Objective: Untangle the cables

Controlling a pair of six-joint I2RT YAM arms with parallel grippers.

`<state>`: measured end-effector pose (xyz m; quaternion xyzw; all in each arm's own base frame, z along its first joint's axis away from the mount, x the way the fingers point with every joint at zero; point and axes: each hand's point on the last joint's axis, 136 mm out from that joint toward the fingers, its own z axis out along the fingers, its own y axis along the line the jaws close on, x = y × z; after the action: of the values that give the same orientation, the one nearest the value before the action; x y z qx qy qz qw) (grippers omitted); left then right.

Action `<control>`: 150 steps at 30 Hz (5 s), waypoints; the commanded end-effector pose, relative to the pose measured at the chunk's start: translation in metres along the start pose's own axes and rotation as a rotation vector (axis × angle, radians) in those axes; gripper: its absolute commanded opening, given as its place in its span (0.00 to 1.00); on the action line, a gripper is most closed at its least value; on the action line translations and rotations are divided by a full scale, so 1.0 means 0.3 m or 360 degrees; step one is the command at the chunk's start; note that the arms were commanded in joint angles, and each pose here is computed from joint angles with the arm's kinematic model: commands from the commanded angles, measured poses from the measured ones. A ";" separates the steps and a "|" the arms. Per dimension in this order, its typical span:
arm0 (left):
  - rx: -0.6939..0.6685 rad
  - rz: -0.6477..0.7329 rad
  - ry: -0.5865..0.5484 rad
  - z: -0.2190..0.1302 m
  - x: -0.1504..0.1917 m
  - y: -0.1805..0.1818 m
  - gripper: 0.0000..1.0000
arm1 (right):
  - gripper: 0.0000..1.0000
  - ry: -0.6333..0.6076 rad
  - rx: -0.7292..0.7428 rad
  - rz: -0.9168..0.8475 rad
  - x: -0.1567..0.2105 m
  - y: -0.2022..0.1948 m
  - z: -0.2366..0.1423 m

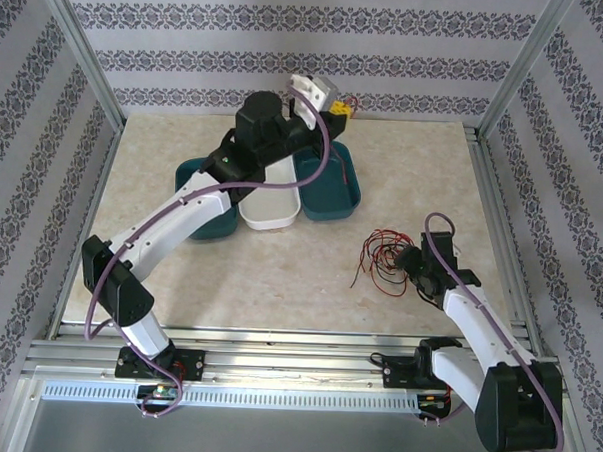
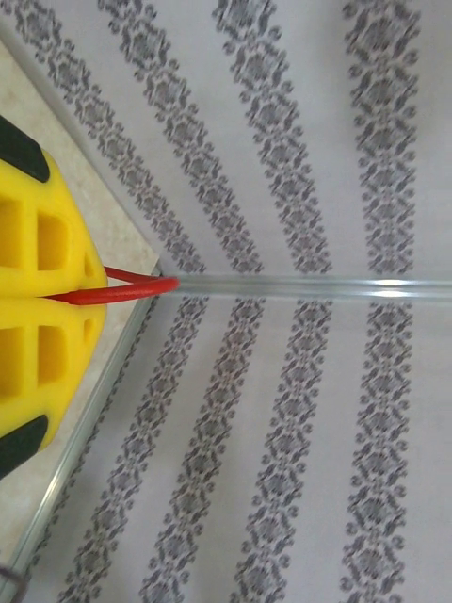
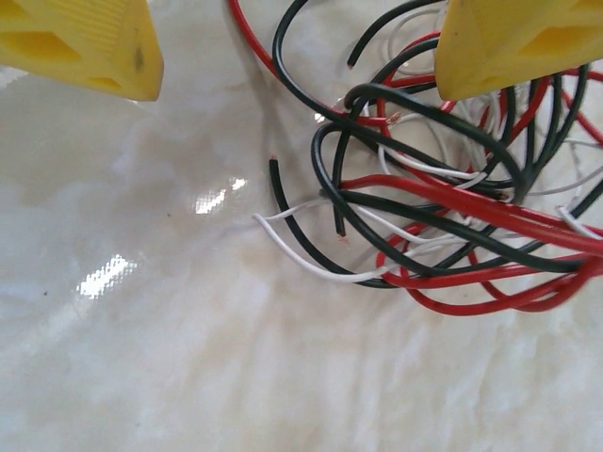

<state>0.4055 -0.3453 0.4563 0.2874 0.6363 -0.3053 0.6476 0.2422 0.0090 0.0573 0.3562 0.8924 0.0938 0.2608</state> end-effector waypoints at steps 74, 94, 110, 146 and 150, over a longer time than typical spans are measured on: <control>-0.0325 -0.0488 0.1480 0.303 1.229 0.246 0.26 | 0.80 -0.0172 -0.0087 -0.0106 -0.076 0.029 -0.214; -0.0250 -0.0262 0.1199 0.255 0.767 0.155 0.74 | 0.80 -0.0151 -0.0102 -0.0109 -0.073 0.039 -0.203; 0.0038 -0.0371 0.1002 0.098 0.788 -0.285 0.64 | 0.84 -0.0153 -0.0032 -0.0080 -0.115 0.032 -0.176; 0.0041 -0.0384 0.1361 0.210 1.243 -0.491 0.28 | 0.97 -0.0086 -0.0050 -0.0004 -0.100 -0.036 -0.133; 0.0035 -0.0381 0.1382 0.207 1.260 -0.491 0.27 | 0.98 -0.0082 -0.0053 -0.0003 -0.094 -0.038 -0.131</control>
<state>0.3386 -0.4963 0.0839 0.3225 0.8693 -0.2444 0.2839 0.2328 -0.0174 0.0999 0.3522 0.8853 0.0967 0.2878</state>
